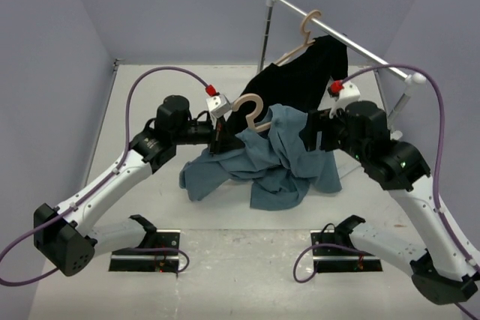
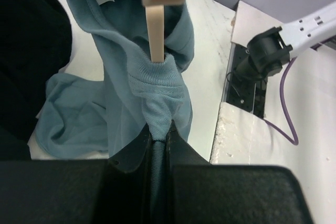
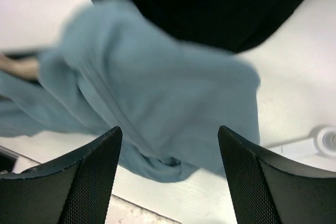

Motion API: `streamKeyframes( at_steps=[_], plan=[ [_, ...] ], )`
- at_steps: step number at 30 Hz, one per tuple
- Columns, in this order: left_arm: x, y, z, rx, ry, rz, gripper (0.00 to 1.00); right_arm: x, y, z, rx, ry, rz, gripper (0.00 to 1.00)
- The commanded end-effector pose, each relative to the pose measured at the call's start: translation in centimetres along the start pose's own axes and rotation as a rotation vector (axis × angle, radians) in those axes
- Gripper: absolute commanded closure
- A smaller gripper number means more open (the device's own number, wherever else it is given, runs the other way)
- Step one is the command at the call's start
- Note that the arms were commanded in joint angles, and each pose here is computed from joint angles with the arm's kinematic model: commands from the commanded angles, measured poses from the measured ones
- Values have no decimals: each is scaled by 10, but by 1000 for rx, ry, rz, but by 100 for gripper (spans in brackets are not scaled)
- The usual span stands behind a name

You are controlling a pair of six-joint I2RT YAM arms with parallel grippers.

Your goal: Place the t-shirt on the hanger

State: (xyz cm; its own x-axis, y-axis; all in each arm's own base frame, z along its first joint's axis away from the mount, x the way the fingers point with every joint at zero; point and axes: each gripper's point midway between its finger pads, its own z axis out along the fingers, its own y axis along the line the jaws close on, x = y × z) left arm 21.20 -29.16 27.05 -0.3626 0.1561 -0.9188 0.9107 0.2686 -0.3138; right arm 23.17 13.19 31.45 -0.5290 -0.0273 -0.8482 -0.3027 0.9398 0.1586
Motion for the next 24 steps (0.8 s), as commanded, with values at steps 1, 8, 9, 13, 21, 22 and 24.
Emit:
streamKeyframes(
  at_steps=[1, 8, 9, 13, 21, 22, 24],
  plan=[
    [-39, -2, -5, -40, -77, 13, 100, 41, -2, 5, -45, 16, -10, 25],
    [-52, -6, -1, -12, -100, -8, 100, 93, 31, 43, -221, 63, -49, 32],
    [-52, -7, 0, -7, -101, -13, 100, 93, 31, 50, -206, 68, -52, 35],
    [-58, -10, 1, 10, -119, -30, 100, 80, 9, 70, -38, 24, -34, 66],
    [-54, -7, -4, -18, -83, 0, 100, 35, -64, 25, 355, -141, -28, 100],
    [-54, -8, -4, -14, -83, 6, 100, 28, -72, 16, 399, -154, -42, 100],
    [-54, -11, -5, 8, -84, 13, 100, 8, -84, 3, 449, -184, -78, 100]
  ],
)
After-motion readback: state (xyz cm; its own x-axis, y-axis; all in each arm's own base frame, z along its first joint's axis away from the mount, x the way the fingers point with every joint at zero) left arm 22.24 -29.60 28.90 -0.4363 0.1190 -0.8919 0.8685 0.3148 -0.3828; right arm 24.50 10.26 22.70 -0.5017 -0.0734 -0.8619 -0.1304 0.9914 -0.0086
